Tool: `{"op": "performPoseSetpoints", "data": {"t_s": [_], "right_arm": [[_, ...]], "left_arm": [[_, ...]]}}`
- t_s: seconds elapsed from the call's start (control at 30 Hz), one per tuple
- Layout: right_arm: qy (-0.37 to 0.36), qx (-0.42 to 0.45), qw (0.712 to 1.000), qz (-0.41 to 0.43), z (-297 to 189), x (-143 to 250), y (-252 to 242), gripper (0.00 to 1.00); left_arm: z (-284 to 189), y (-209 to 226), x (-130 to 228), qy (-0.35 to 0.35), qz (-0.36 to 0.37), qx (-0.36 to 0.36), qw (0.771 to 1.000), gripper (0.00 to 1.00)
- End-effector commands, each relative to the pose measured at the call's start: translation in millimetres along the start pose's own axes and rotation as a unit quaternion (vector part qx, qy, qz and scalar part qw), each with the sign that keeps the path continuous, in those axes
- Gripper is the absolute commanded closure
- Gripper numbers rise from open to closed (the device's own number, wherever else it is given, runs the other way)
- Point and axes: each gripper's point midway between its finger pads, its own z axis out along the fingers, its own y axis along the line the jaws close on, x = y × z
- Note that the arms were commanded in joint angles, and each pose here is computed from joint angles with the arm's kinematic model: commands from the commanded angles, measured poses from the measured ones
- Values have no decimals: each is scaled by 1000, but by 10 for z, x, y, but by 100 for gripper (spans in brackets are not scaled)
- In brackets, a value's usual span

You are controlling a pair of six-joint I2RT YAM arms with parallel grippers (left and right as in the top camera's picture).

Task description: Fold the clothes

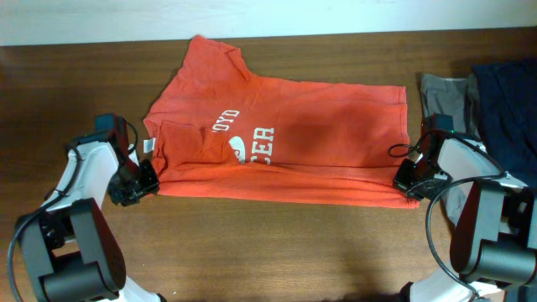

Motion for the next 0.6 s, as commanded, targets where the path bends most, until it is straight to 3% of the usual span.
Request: {"op": "performPoseSetpoints", "data": {"t_s": [0.0, 0.03, 0.13, 0.33, 0.57], "right_arm": [[16, 33, 999, 8, 132, 51, -152, 95], [16, 33, 999, 8, 132, 51, -152, 95], [16, 33, 999, 8, 132, 51, -152, 95], [16, 33, 999, 8, 132, 51, -152, 95], [14, 32, 999, 8, 132, 42, -149, 95]], "left_arm": [[54, -30, -36, -12, -8, 16, 1000, 58], [56, -26, -50, -15, -8, 14, 1000, 59], [63, -12, 25, -1, -7, 11, 1000, 75], [118, 61, 196, 28, 5, -6, 1000, 77], [187, 64, -30, -25, 6, -9, 1000, 72]]}}
